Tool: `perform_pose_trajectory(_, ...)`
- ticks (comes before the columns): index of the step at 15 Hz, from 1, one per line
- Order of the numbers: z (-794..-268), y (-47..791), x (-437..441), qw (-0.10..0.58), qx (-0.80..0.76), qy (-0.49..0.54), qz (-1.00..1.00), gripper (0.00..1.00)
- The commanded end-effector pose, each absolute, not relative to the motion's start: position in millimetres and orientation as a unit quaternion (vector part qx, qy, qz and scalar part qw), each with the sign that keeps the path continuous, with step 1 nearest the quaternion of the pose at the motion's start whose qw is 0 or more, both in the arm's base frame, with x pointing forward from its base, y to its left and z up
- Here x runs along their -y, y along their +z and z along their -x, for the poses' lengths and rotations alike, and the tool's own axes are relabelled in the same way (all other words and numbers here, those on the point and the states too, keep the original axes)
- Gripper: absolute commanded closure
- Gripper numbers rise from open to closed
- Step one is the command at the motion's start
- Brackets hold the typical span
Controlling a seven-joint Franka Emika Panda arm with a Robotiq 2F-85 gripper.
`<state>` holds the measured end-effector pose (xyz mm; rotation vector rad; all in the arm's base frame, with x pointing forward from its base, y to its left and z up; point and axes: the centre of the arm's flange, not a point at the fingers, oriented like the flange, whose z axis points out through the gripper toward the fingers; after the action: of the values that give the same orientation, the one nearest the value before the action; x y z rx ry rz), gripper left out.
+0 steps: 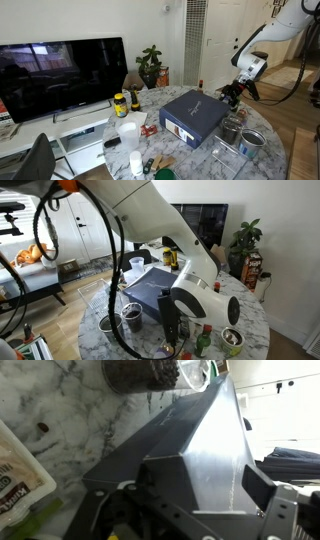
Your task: Remove the lid from the box, remove the black purse, put it on the table and then put the transparent storage box in the box
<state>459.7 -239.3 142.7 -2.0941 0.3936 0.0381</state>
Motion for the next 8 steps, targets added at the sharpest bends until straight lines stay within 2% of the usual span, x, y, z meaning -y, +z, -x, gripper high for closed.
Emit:
perform_pose_trajectory(1, -455.2, 164.7, 233.9, 0.489, -0.161, 0.012, 0.857, 0.36)
perform_pose_trajectory(2, -456.3, 168.5, 232.8, 0.489, -0.164, 0.011, 0.857, 0.47)
perform_pose_trajectory(7, -465.5, 183.7, 224.1, 0.49, -0.173, 0.022, 0.854, 0.84)
perform_pose_trajectory(8, -466.7, 186.5, 222.1, 0.493, -0.175, 0.025, 0.852, 0.87)
